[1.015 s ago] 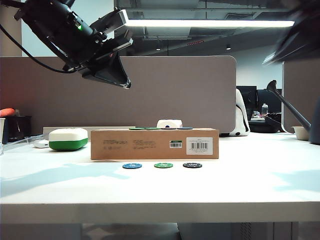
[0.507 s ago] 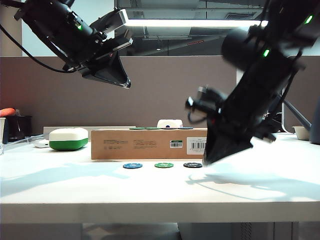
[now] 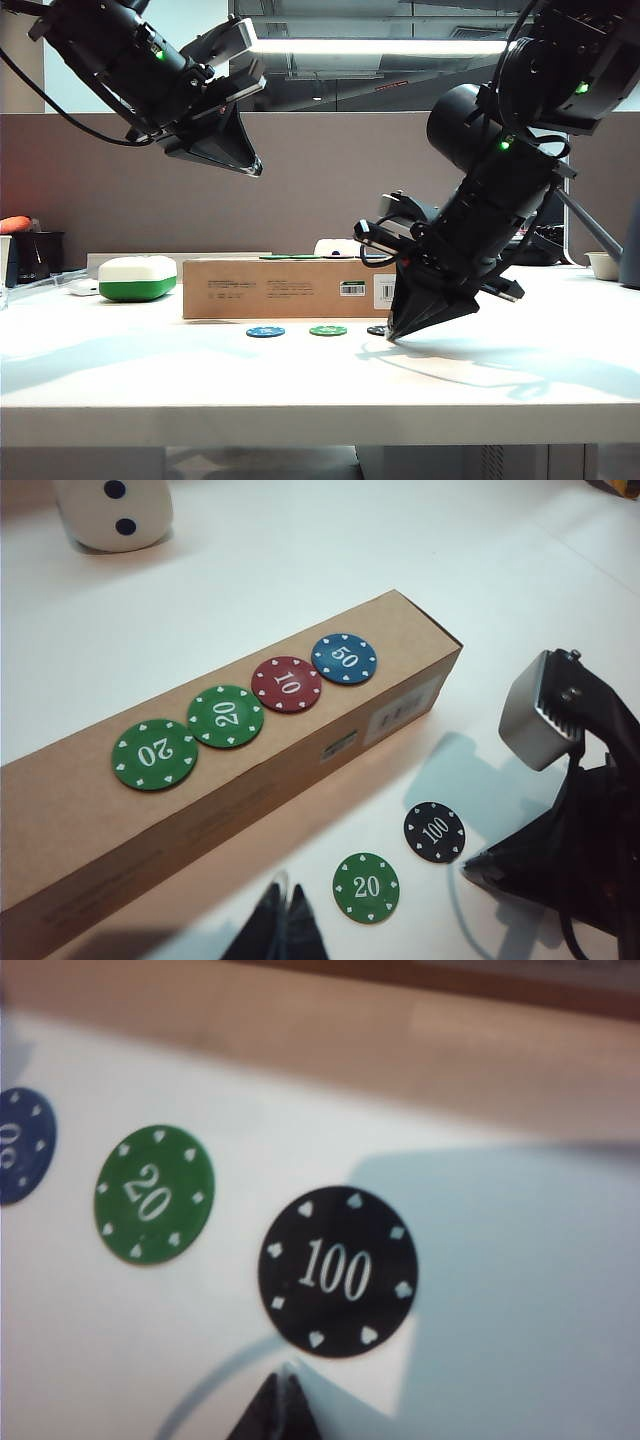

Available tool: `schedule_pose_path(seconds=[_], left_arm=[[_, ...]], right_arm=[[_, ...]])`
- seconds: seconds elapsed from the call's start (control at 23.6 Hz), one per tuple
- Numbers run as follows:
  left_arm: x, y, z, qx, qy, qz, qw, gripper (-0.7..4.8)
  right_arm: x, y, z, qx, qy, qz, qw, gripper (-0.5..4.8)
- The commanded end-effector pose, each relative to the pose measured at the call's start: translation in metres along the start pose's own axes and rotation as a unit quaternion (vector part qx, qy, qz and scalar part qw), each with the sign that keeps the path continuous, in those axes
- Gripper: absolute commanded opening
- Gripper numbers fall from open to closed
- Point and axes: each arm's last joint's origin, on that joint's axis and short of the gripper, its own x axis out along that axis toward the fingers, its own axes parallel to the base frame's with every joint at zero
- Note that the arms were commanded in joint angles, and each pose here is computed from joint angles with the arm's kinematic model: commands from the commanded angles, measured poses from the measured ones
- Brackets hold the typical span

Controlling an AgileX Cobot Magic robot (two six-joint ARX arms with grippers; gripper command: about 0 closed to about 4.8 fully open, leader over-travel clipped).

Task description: Push the chip, whose value equals the sum of all the chip values on the rectangular box, forward next to the box.

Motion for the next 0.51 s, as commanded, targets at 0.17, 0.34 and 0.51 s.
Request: schedule_pose_path(seconds=[0.17, 0.34, 0.51], left_arm=[[-0.001, 0.000, 0.003, 0.004, -0.008, -0.004, 1.000, -0.05], [-0.001, 0.000, 0.003, 0.004, -0.008, -0.004, 1.000, -0.05], [-0.001, 0.000, 0.003, 0.004, -0.008, -0.004, 1.000, -0.05]], right_arm=[[0.006, -0.004, -0.005, 0.000, 0.006, -0.030, 1.000, -0.05], [0.014, -0.006, -0.006, 0.001, 0.007, -0.032, 0.999, -0.05], [0.025, -0.011, -0.009, 0.001, 0.002, -0.061, 0.998, -0.05]])
